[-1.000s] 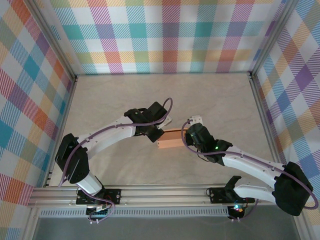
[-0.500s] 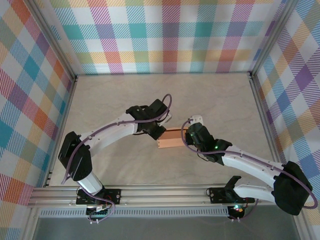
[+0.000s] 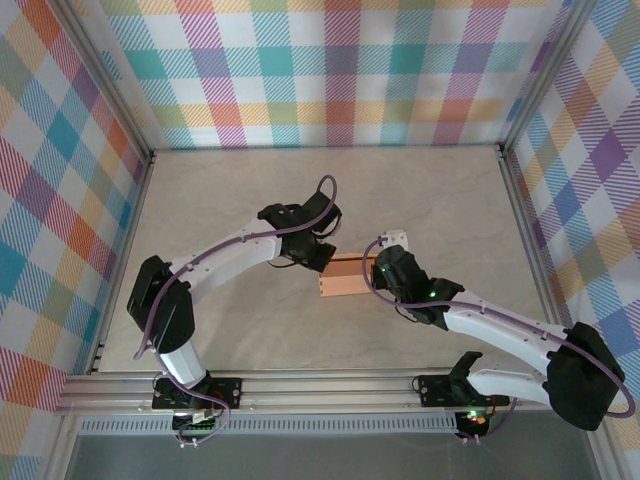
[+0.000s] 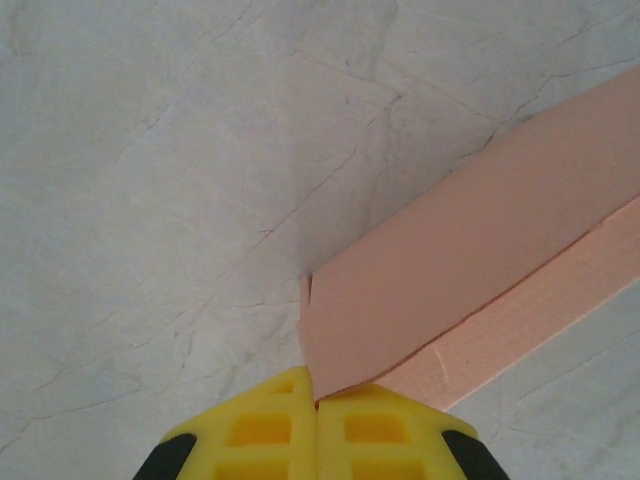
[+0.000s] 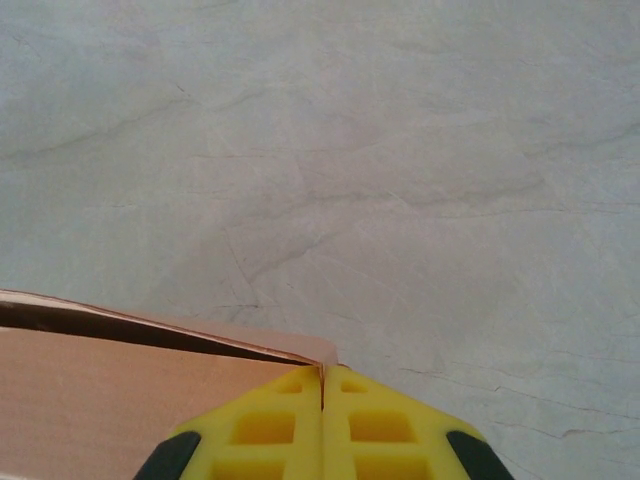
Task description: Fold the paper box
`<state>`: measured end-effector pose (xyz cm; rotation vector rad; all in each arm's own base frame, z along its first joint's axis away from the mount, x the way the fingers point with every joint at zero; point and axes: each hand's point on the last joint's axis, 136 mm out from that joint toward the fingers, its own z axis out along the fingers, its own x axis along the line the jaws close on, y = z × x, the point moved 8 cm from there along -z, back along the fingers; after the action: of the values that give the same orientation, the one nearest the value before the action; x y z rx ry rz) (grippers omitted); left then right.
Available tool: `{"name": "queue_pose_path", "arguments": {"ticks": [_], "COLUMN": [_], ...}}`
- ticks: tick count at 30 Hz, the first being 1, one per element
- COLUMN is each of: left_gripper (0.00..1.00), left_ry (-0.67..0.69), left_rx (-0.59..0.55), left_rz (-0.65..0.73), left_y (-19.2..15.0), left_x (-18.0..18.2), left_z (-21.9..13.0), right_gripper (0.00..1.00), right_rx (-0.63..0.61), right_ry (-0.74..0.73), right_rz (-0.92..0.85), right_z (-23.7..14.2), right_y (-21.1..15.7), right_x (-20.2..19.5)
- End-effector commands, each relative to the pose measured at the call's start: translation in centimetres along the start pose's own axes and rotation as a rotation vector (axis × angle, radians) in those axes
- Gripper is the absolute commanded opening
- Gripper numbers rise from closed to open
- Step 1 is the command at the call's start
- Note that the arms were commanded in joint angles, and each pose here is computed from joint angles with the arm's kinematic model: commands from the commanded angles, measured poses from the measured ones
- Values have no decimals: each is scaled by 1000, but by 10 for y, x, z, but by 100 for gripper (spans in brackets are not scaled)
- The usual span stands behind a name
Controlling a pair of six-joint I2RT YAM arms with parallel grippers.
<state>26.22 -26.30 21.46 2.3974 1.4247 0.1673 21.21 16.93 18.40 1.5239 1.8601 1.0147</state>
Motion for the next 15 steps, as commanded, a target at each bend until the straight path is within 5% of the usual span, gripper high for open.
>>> {"name": "queue_pose_path", "arguments": {"ticks": [1,15], "left_gripper": [0,0], "left_ry": [-111,-162], "left_rx": [-78,-64], "left_rz": [-83,-252], "left_y": [21,29], "left_x": [-15,-16], "left_z": [-4,1], "right_gripper": [0,0], "right_rx": [53,51], "right_ry": [62,69], "right_rz": [-22,-23], "right_z": [-1,0], "right_y": [-6,-7], "right_x": [8,11]}}
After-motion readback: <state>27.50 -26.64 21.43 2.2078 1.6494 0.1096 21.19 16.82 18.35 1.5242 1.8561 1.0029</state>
